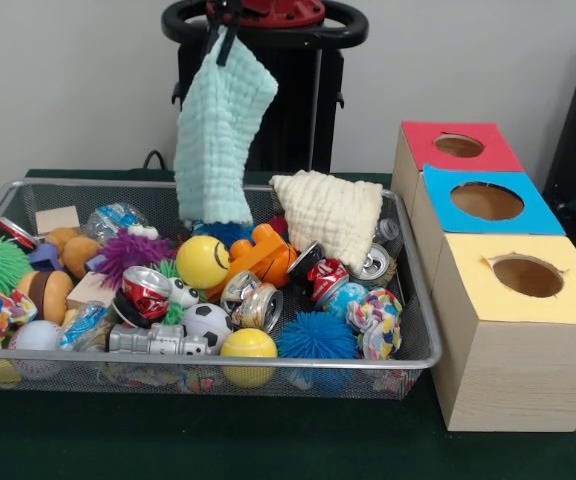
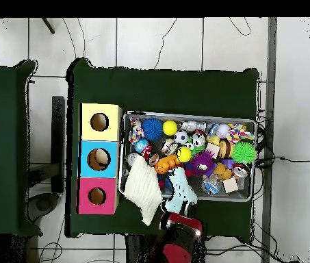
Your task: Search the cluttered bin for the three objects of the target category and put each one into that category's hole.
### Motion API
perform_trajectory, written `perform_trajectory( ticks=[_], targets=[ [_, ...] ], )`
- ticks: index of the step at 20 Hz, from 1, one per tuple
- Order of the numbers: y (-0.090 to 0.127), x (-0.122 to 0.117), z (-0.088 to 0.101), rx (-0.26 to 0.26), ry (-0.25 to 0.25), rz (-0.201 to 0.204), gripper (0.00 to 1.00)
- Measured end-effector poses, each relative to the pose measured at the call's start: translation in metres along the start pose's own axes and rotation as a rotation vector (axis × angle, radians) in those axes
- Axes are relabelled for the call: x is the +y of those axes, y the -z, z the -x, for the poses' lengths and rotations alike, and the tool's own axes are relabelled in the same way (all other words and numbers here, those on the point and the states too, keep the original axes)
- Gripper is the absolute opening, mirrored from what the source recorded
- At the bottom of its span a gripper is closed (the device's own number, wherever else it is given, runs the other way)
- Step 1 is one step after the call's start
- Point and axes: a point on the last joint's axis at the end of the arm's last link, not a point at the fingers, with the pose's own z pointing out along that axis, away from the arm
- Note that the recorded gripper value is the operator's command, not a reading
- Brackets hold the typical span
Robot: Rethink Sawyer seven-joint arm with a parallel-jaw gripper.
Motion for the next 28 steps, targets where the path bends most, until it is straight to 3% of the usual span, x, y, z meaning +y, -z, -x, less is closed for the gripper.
perform_trajectory(
  ticks=[12,16,20,28],
  targets=[
    [-0.044,0.008,-0.037,0.056,-0.034,-0.038,0.00],
    [-0.054,0.015,-0.048,0.096,-0.052,-0.057,0.00],
    [-0.057,0.022,-0.047,0.101,-0.062,-0.066,0.00],
    [-0.048,0.036,-0.029,0.075,-0.092,-0.072,0.00]
  ],
)
